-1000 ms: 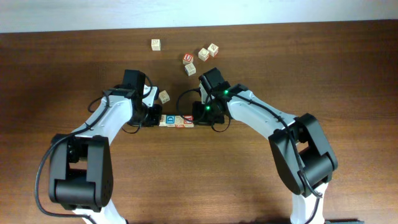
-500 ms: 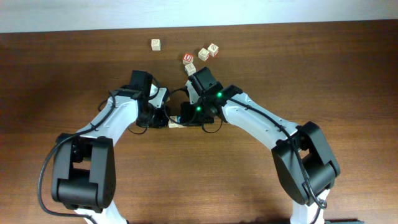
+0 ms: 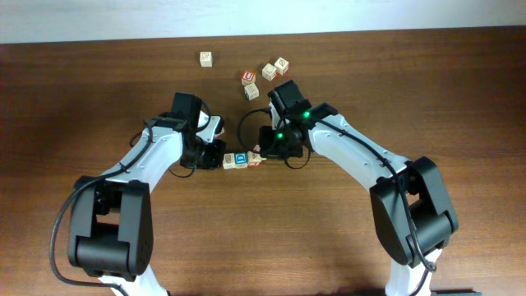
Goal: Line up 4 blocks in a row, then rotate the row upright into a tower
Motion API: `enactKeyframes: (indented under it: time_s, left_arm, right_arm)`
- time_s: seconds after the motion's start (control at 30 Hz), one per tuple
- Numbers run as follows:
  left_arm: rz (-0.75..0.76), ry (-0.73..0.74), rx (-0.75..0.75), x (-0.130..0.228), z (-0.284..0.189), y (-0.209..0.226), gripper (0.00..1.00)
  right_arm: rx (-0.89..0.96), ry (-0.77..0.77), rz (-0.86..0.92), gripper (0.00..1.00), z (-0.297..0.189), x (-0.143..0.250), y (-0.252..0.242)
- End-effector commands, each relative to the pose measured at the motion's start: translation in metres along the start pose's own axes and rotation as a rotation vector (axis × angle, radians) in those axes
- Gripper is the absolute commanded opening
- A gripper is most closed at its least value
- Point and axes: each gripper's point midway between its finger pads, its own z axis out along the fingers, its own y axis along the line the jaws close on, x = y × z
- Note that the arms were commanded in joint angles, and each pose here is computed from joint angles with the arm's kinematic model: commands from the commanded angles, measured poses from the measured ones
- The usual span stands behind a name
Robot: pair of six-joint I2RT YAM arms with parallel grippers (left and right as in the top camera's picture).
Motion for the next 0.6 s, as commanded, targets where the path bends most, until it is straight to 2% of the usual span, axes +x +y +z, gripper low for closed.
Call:
enactKeyframes:
  time_s: [0.0,0.43,0.57]
  left_arm:
    - [-0.007,-0.010,0.018,-0.005,-0.001,-0.002,0.00]
    - [-0.007,-0.010,0.018,-0.005,-0.001,-0.002,0.00]
    - [-0.008,-0.007,0.018,-0.005,-0.001,-0.002,0.00]
  right_arm:
    - [0.056,-0.038,-0.014,0.05,-0.007,-0.006,-0.005]
    - [0.104,-0.028,-0.003,0.04,-0.004,-0.003,-0.015]
    - [0.185,-0.050,0.038,0.04,-0.014,-0.014,-0.049]
